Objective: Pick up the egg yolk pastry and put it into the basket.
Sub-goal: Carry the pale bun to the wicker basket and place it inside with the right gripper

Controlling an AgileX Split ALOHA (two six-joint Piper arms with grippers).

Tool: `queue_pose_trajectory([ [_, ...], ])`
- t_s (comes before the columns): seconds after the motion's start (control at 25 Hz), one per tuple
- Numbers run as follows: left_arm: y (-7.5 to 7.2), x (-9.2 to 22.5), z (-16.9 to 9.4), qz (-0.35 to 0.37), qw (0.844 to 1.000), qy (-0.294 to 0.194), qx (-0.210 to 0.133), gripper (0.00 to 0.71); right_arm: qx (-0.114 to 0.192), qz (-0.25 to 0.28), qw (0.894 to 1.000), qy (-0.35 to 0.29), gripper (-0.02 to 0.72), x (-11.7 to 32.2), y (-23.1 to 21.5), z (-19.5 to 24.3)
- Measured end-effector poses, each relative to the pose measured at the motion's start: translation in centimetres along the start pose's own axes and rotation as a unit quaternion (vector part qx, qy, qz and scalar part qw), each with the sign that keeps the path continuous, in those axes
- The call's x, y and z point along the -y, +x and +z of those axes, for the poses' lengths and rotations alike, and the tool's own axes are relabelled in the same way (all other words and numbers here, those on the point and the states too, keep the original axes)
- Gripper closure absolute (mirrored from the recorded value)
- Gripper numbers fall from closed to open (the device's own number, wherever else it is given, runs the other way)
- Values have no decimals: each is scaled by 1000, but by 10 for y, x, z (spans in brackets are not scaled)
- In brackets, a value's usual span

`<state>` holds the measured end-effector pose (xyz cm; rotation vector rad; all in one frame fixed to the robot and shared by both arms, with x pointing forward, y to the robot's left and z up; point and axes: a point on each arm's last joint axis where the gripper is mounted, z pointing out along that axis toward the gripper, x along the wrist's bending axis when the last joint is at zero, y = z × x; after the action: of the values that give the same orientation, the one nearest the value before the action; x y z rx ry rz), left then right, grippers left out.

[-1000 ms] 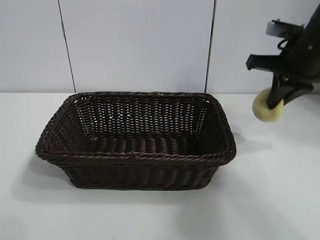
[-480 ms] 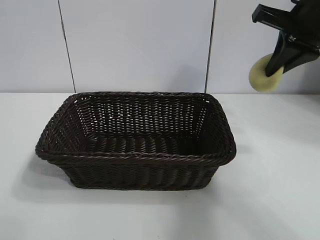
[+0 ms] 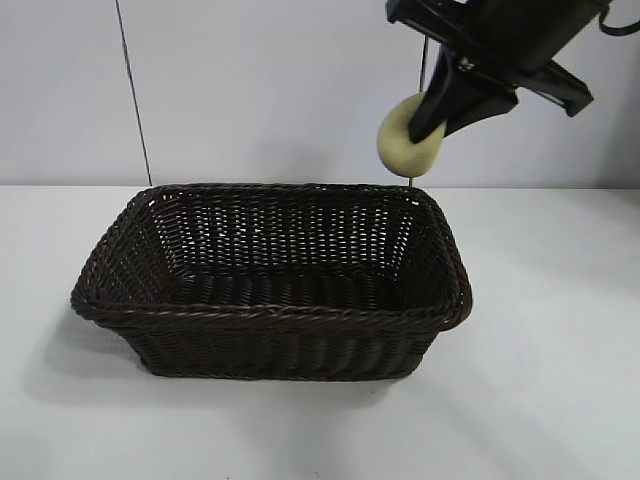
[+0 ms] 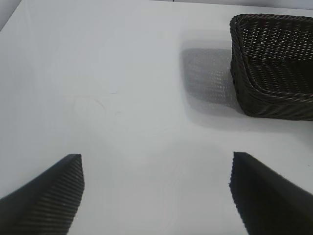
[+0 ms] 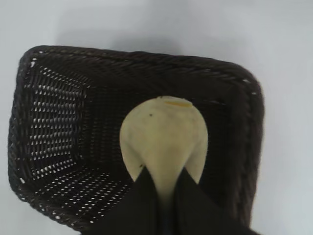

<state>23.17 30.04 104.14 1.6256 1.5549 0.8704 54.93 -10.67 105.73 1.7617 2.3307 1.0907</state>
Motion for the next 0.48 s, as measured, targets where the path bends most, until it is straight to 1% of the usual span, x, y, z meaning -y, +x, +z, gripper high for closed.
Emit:
queue_pose_trajectory([
  [0.2, 0, 0, 0, 0, 1000, 0, 0, 117, -10, -15, 1000, -2, 680, 5, 15, 19],
  [0.48, 0, 0, 0, 0, 1000, 0, 0, 117, 7, 13, 1000, 7, 680, 11, 2, 66],
])
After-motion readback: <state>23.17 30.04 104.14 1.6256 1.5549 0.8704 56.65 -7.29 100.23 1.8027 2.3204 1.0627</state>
